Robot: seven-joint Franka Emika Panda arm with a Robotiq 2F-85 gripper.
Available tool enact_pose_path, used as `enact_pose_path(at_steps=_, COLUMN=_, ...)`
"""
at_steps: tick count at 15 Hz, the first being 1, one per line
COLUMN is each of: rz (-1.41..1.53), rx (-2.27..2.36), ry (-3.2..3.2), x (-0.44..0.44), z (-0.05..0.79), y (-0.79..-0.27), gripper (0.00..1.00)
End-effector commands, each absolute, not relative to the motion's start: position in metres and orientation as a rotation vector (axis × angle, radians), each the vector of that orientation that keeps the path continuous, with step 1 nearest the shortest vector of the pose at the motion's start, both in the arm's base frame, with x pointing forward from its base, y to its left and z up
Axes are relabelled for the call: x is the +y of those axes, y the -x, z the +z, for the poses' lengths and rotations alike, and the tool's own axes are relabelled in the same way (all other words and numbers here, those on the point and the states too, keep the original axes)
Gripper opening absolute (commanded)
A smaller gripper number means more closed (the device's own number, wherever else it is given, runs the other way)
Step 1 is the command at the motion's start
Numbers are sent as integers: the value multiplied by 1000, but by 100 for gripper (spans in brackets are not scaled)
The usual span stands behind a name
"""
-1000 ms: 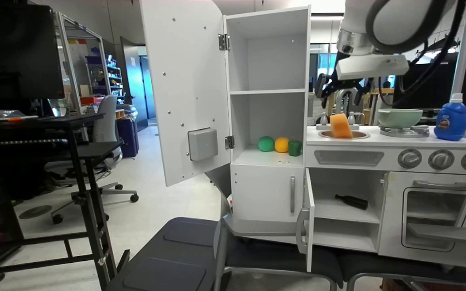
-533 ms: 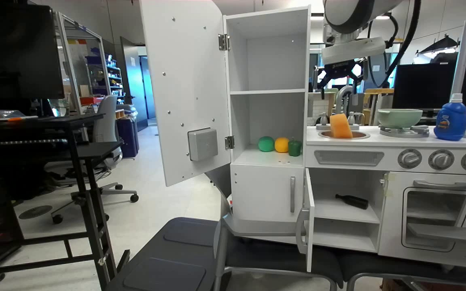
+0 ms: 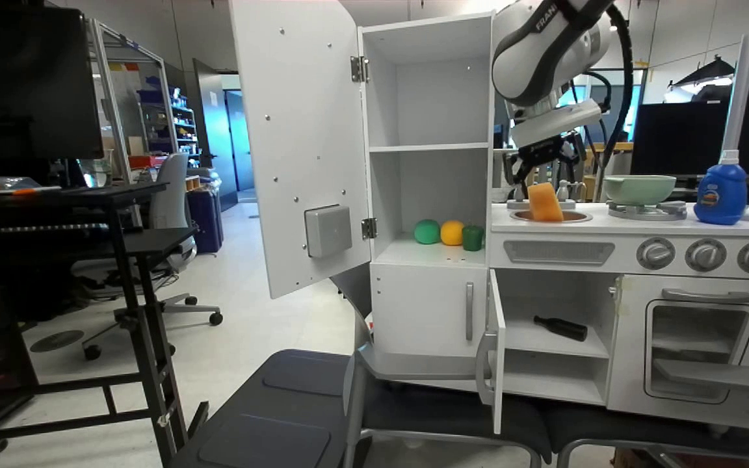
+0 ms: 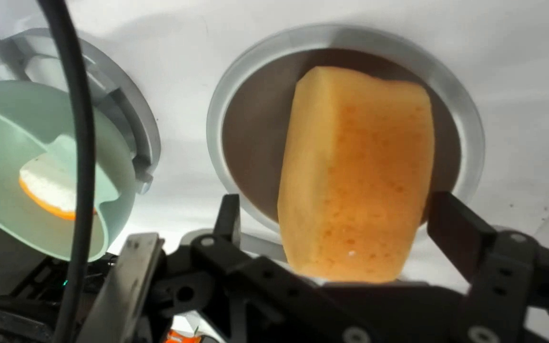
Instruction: Pick up the black bottle and the orange object and put them in the cabinet
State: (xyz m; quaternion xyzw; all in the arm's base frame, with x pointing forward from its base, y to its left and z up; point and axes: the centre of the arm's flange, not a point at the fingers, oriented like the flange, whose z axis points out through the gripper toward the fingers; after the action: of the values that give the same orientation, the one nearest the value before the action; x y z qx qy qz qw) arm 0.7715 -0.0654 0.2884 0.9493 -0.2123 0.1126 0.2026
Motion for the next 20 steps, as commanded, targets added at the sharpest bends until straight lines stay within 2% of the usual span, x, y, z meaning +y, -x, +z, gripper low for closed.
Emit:
enact_pose_path(at_steps=1, rz=273, rx=-545, ry=-2679, x=-75, z=260, y=-828, gripper=100)
enact_pose_path(at_steps=5, rz=274, rx=-517, ry=-2700, x=-89, z=233, y=-834, gripper=100)
enact_pose_path(at_steps=6, rz=277, rx=-506, ry=-2703, x=-87, z=233, y=-836, gripper=75)
enact_pose_path(at_steps=8, rz=289, rx=-485, ry=-2704, x=-86, z=231, y=-834, gripper=66)
enact_pose_path(at_steps=9, rz=289, rx=-477, ry=-2707, x=-86, z=232, y=-834, gripper=56)
enact_pose_path(at_steps=16, rz=292, rx=-418, ry=-2715, x=-84, z=246, y=-814, gripper=7)
enact_pose_path(at_steps=18, rz=308, rx=-413, ry=-2717, x=-85, z=255, y=-807, gripper=0)
enact_pose_path(at_steps=20, rz=328, rx=-413, ry=-2716, x=-88, z=268, y=-800, gripper=4)
